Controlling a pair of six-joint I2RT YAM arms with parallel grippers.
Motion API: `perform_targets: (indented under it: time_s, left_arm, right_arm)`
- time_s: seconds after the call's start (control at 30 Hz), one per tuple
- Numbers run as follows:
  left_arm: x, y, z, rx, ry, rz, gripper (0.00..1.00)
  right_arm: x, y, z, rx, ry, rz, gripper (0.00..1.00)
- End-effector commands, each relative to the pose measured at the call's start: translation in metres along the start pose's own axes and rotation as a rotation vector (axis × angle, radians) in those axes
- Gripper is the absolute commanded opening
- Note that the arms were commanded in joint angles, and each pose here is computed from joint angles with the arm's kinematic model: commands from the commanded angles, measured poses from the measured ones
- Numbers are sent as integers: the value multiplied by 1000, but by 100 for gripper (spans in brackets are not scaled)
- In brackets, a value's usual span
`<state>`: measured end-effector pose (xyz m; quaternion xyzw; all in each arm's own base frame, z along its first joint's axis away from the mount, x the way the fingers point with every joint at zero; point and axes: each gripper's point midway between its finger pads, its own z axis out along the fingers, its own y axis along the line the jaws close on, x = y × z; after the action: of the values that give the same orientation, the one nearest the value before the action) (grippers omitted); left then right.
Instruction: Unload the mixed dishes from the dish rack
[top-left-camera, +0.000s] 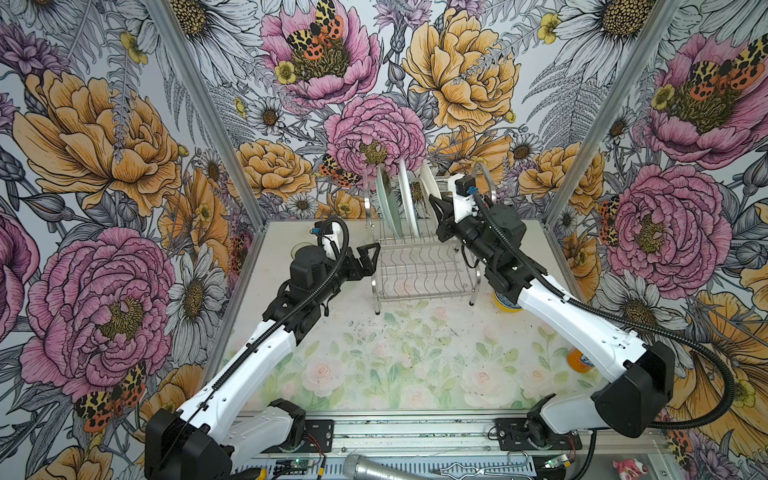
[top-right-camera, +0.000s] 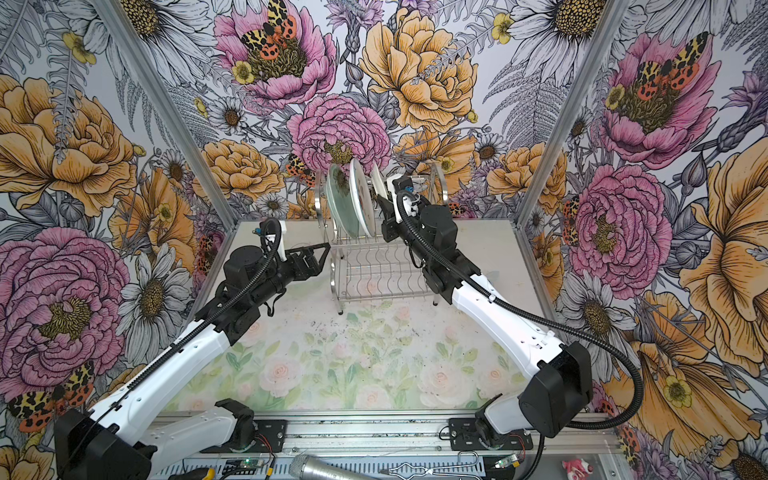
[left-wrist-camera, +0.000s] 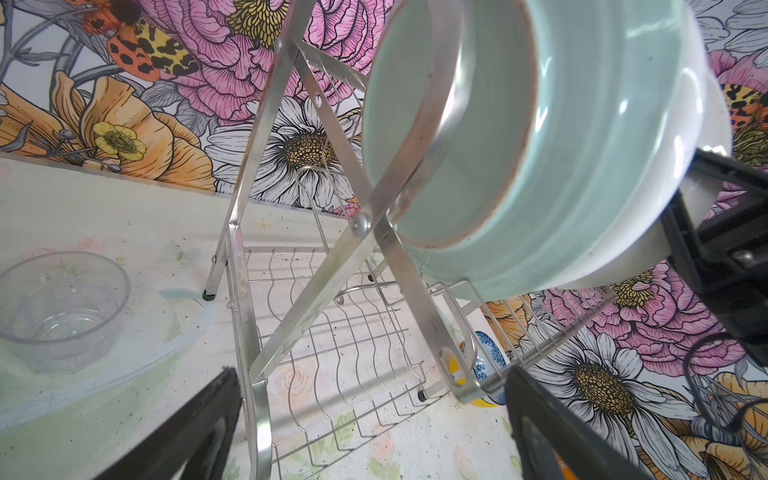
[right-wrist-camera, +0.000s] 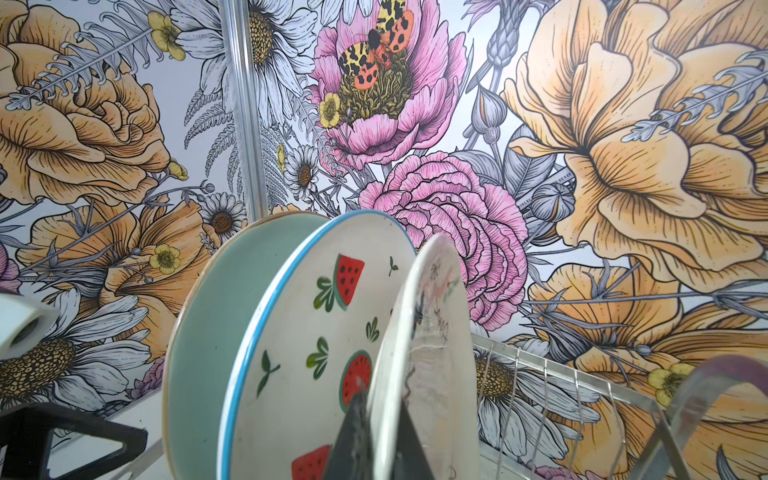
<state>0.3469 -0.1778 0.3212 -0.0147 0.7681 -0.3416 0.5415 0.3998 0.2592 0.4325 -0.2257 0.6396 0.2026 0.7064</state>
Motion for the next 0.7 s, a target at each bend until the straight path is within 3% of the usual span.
perform_targets:
  time_s: [0.0,0.47,0.57,0.67]
  left_arm:
    - [-1,4,-6,-6,-9,-12,99]
    - [1,7,-7,-16,-8,-12,99]
    - [2,7,-6,-14,-5,-14,99]
    - [1,6,-5,-12,-7,-17,99]
  right_arm:
    - [-95,1,-23,1,-257,-51,0]
    - [-56,-10,-15,52,-159,17,1]
    - [-47,-11,-15,60,-136,34,23]
    - [-37,-12,-16,71,-117,46,31]
